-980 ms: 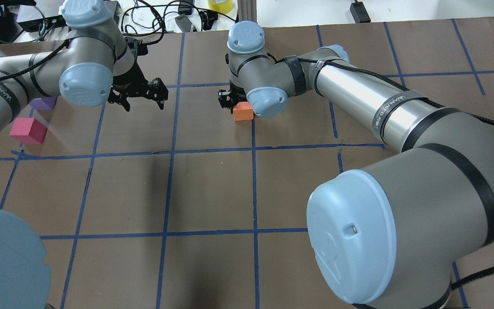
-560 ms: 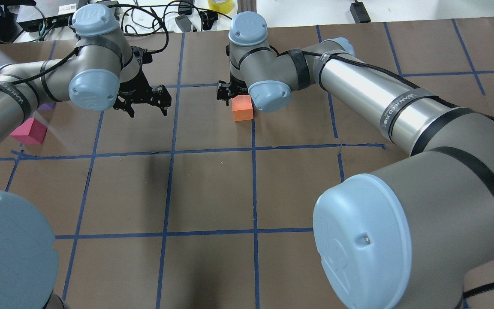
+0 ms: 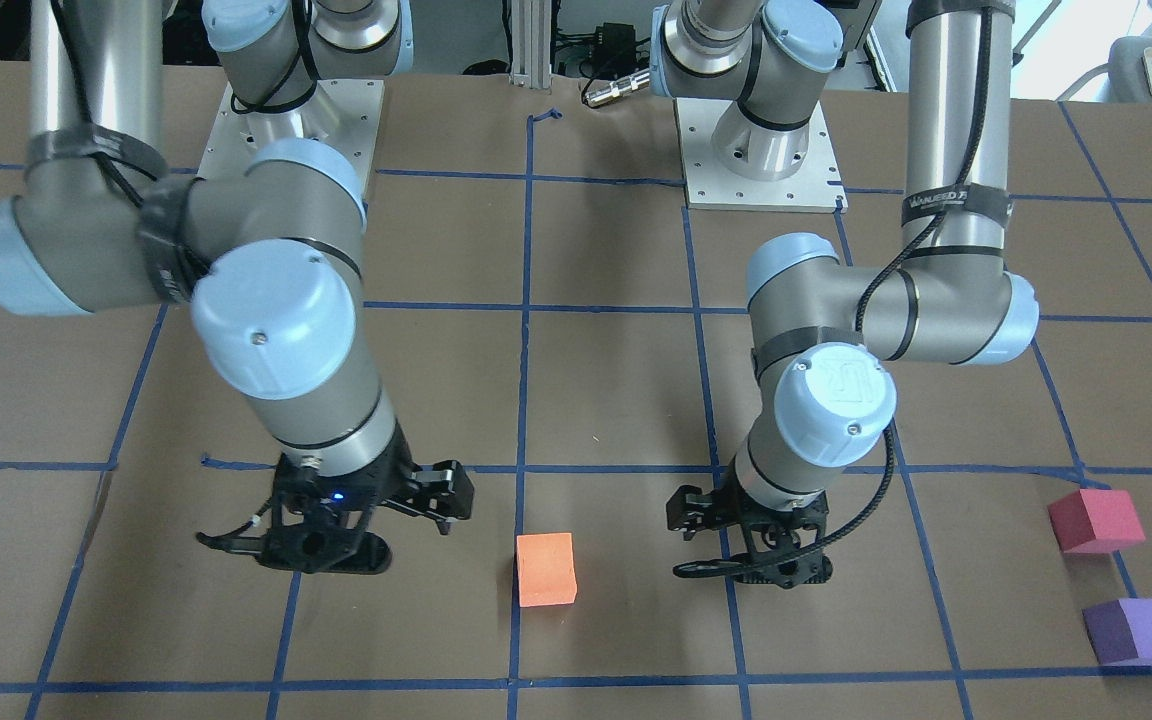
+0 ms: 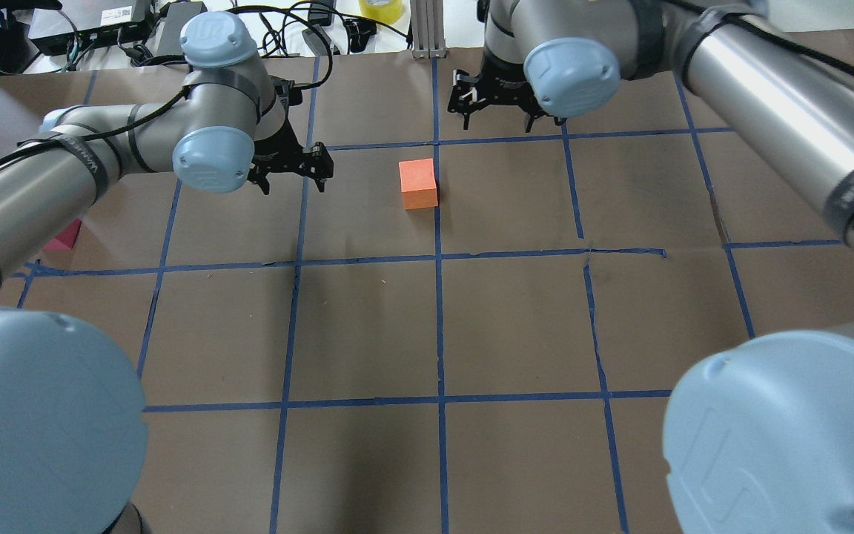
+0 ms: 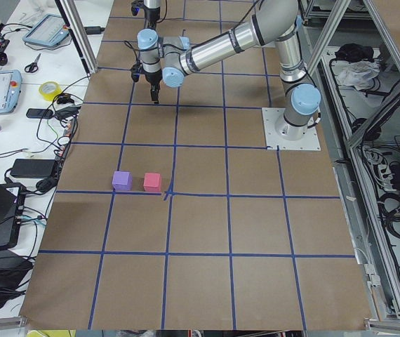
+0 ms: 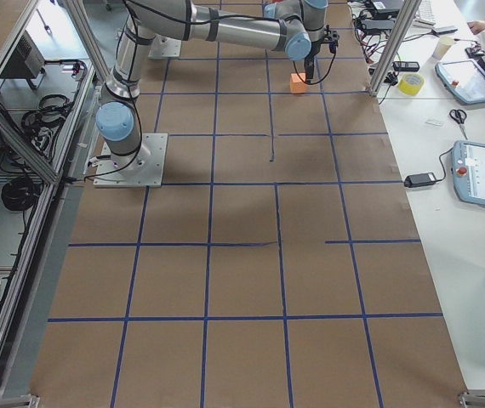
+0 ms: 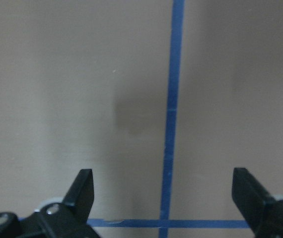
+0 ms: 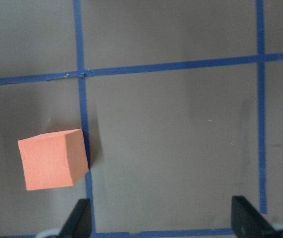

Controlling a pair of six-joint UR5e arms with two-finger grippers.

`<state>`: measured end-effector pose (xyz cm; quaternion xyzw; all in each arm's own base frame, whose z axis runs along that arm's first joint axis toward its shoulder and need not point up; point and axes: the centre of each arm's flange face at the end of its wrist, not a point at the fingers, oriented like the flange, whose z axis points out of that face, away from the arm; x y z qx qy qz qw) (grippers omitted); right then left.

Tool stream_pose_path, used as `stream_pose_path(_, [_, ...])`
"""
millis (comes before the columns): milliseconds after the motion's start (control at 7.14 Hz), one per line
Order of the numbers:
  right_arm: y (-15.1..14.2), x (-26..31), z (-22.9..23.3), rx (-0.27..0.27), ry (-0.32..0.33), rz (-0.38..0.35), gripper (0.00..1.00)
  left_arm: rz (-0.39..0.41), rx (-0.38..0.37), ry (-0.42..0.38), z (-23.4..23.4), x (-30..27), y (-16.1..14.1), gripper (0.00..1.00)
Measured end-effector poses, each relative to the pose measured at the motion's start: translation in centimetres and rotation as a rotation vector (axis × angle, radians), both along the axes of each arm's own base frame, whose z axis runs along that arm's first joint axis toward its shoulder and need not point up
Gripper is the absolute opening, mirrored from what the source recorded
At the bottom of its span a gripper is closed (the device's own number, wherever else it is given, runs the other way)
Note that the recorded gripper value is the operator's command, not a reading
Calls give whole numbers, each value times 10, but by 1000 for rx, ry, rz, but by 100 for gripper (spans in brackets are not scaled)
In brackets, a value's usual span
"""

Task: Arrange blocks in a line
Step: 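Grasp the orange cube with the left gripper while the right arm withdraws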

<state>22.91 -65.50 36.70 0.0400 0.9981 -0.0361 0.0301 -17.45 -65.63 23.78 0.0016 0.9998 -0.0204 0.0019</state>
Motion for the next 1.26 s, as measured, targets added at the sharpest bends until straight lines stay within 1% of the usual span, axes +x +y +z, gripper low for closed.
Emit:
stream_pose_path(140, [13, -35, 34, 26, 6, -23, 100, 0, -22, 7, -1, -37, -10, 100])
stream_pose_path(280, [31, -56, 65, 43, 13, -30, 100, 16, -42, 17, -2, -76, -17, 100])
stream_pose_path(420, [47, -72, 88, 51, 29, -6, 100, 32, -61, 28, -1, -117, -19, 100])
stream_pose_path(560, [55, -93, 105, 47, 46, 20, 100, 37, -76, 36, 0, -149, -17, 100])
stream_pose_path(700, [68, -108, 128, 29, 53, 29, 100, 38, -77, 38, -5, -168, -16, 100])
stream_pose_path(840, [89, -110, 151, 7, 60, 36, 100, 34, -65, 33, -16, -174, -15, 100])
stream_pose_path(980, [106, -111, 158, 4, 68, 42, 100, 30, -46, 24, -30, -176, -15, 100])
stream_pose_path(1120, [115, -111, 152, 16, 77, 48, 100, 28, -28, 16, -44, -176, -15, 100])
stream_pose_path(1260, [121, -111, 146, 19, 80, 56, 100, 29, -15, 10, -55, -176, -15, 85])
